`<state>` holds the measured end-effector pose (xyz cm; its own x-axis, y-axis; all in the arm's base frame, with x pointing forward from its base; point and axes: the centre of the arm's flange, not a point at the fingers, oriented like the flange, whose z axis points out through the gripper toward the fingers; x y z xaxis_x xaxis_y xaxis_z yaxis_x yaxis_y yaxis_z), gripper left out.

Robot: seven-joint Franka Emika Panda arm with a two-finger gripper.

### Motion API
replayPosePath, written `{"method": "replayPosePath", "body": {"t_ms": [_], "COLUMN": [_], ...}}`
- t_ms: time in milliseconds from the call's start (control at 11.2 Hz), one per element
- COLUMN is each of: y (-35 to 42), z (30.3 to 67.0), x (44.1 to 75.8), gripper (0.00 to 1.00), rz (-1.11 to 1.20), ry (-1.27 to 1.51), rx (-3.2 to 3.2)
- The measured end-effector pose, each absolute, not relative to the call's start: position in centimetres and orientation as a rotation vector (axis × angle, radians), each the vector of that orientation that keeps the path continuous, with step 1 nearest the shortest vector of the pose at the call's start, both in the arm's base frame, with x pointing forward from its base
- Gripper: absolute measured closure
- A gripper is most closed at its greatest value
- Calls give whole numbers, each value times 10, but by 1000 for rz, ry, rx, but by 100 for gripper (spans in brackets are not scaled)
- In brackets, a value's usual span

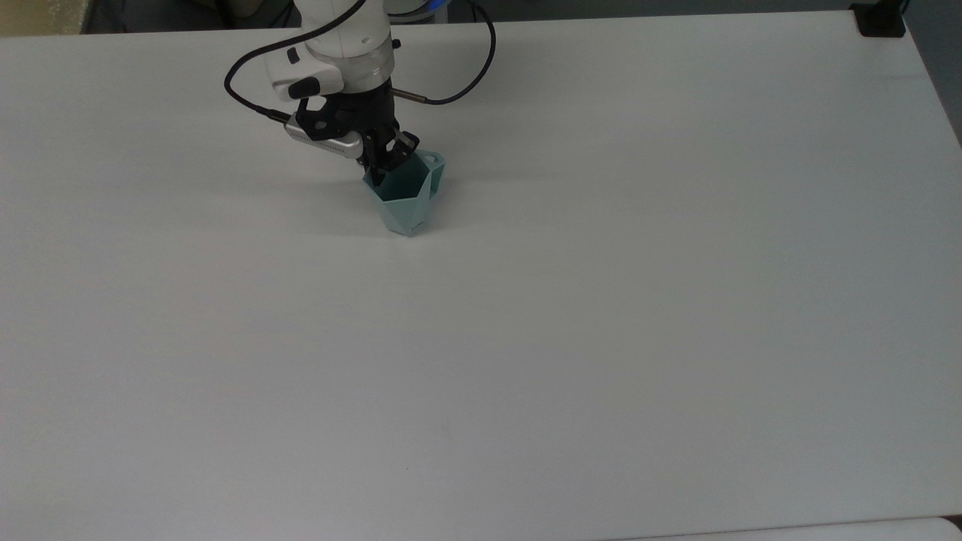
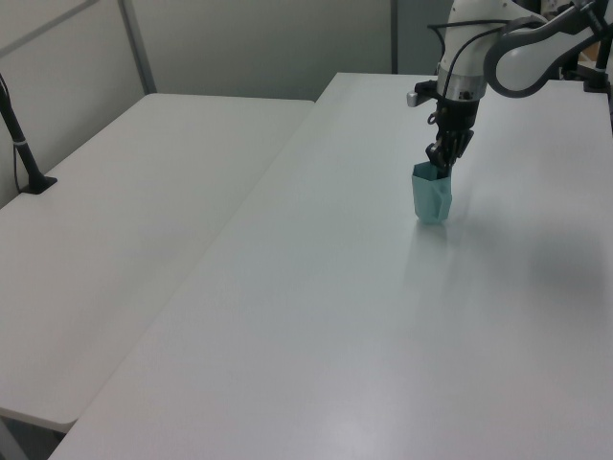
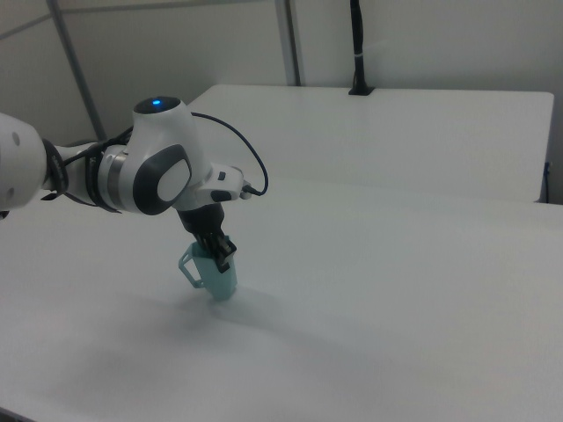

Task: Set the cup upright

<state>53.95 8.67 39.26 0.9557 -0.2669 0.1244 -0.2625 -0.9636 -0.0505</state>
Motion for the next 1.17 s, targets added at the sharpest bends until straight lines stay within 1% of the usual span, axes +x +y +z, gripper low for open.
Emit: {"method": "replayPosePath", "body": {"t_ms": [90, 179, 269, 359, 538, 628, 807, 897, 986, 1166], "y": [87, 87, 87, 87, 87, 87, 87, 87, 87, 86], "z": [393, 393, 393, 393, 393, 394, 399, 406, 418, 457], "x": [540, 540, 540, 540, 540, 540, 541, 543, 546, 552], "gripper": [96, 92, 81, 67, 60, 47, 16, 4, 0, 0], "rz": [-203, -203, -203, -203, -203, -206, -222, -241, -252, -291], "ry": [416, 416, 416, 416, 416, 416, 415, 414, 413, 414], "rx": [-3073, -3073, -3073, -3073, -3073, -3073, -3067, -3060, -3054, -3034]}}
